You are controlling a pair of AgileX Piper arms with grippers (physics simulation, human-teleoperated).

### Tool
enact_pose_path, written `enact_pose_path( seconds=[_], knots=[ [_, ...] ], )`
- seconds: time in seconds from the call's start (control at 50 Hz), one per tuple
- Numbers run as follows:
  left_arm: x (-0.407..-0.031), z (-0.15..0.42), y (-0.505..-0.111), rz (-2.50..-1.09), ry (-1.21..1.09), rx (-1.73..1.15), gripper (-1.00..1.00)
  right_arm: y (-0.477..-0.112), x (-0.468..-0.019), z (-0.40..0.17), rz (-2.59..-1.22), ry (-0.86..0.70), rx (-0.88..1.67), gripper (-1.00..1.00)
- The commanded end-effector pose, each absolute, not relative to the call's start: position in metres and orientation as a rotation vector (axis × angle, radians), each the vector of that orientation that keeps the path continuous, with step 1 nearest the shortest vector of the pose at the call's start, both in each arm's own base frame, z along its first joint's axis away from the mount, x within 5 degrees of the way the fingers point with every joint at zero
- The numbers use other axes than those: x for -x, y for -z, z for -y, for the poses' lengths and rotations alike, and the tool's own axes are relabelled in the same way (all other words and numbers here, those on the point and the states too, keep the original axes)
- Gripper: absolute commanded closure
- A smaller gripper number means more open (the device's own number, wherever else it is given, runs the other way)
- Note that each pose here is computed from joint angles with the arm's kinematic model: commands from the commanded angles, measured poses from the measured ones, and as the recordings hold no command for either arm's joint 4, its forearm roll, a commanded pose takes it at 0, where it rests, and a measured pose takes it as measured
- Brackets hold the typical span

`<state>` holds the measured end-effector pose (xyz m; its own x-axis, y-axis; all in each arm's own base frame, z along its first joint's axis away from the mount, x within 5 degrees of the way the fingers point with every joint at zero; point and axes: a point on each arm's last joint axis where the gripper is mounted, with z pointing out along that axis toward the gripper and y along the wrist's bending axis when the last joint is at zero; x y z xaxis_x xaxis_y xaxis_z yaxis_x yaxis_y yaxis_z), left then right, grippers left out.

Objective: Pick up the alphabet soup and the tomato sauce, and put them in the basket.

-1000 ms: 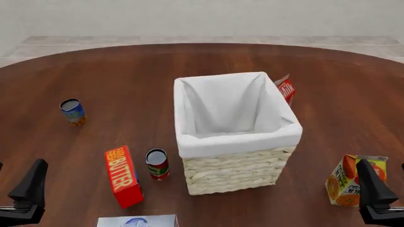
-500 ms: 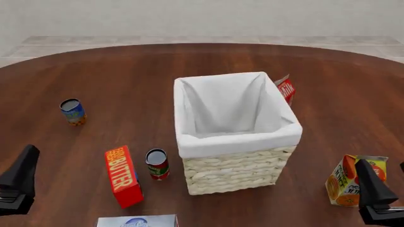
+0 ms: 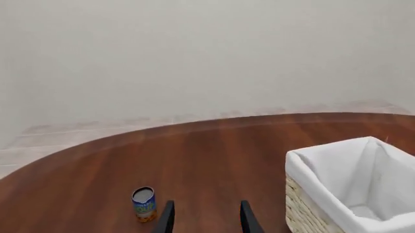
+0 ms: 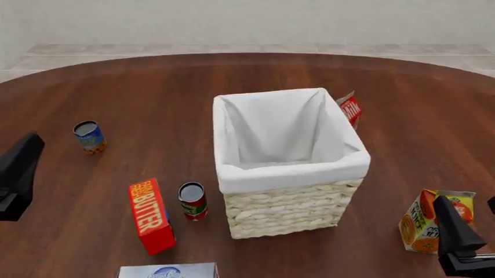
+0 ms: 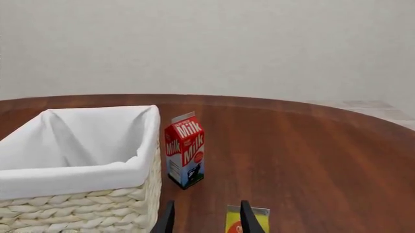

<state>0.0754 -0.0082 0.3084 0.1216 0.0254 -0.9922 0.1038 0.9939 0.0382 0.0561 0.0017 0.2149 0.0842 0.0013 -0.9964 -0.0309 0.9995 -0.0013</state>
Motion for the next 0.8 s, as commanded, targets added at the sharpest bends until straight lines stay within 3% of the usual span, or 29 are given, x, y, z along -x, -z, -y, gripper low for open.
enact_pose_path(
  seconds=[0.02, 0.8],
  knots=[
    [-0.093, 0.016, -0.321, -1.494, 0.098, -0.168, -1.00, -0.214, -0.056, -0.002, -1.488, -0.028, 0.027, -1.00],
    [-0.135, 0.055, -0.384, -1.590, 0.228, -0.384, -1.00, -0.215, -0.058, -0.002, -1.491, -0.018, 0.032, -1.00]
  ],
)
